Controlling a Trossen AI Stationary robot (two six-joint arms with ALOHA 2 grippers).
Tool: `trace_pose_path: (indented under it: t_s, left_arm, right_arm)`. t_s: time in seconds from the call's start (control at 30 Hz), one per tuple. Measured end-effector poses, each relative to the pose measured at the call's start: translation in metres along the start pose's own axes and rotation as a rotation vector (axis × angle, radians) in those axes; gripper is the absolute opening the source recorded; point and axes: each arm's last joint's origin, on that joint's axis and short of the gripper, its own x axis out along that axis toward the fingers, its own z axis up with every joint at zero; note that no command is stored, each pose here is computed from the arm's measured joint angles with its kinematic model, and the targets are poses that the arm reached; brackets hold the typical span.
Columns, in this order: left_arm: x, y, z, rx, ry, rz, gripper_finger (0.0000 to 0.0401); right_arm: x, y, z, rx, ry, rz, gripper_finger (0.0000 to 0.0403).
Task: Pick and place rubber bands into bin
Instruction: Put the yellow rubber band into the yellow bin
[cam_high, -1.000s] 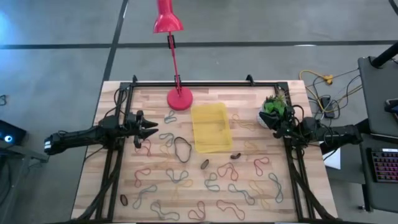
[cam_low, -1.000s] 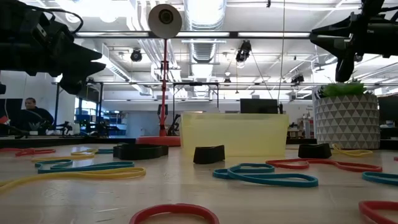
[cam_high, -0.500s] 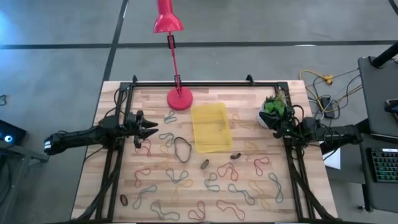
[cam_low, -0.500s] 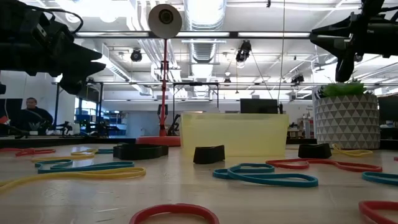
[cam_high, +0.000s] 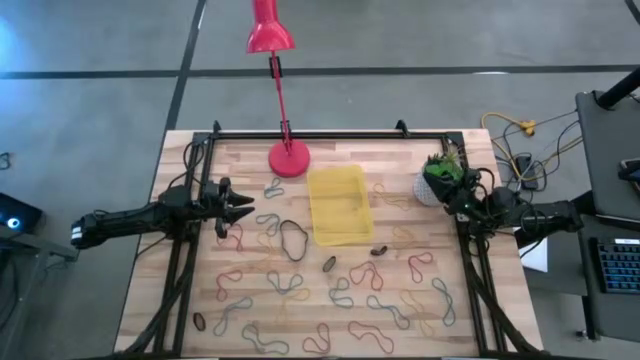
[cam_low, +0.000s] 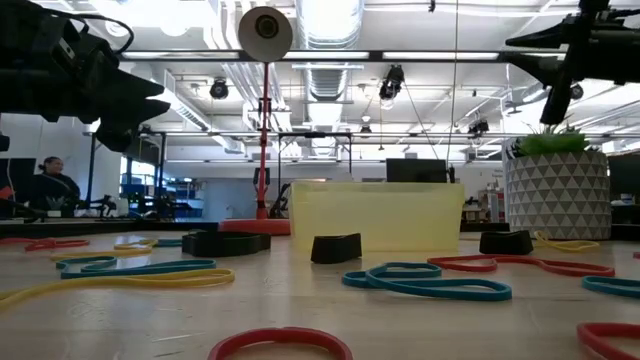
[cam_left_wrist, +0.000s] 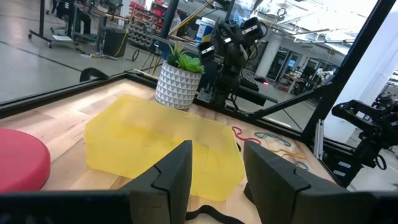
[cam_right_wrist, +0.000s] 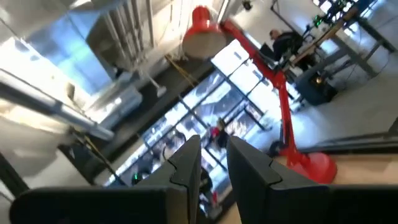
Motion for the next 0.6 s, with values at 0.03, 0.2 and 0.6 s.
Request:
trace_pose_path:
  t_s: [0.03,0.2,0.6]
  left_arm:
    - [0.000,0.000,0.000,0.000,0.001,0.000,0.0129]
    - [0.000,0.000,0.000,0.000,0.000,0.000,0.0129]
    - [0.000,0.000,0.000,0.000,0.000,0.000,0.0129]
  right_arm:
    - [0.000,0.001,0.001,0.012,-0.012,0.009,0.0068]
    - [0.000,0.005,0.007,0.165,-0.061,0.044,0.0068]
    - [0.015,0.026,0.021,0.112,-0.110,0.027,0.0068]
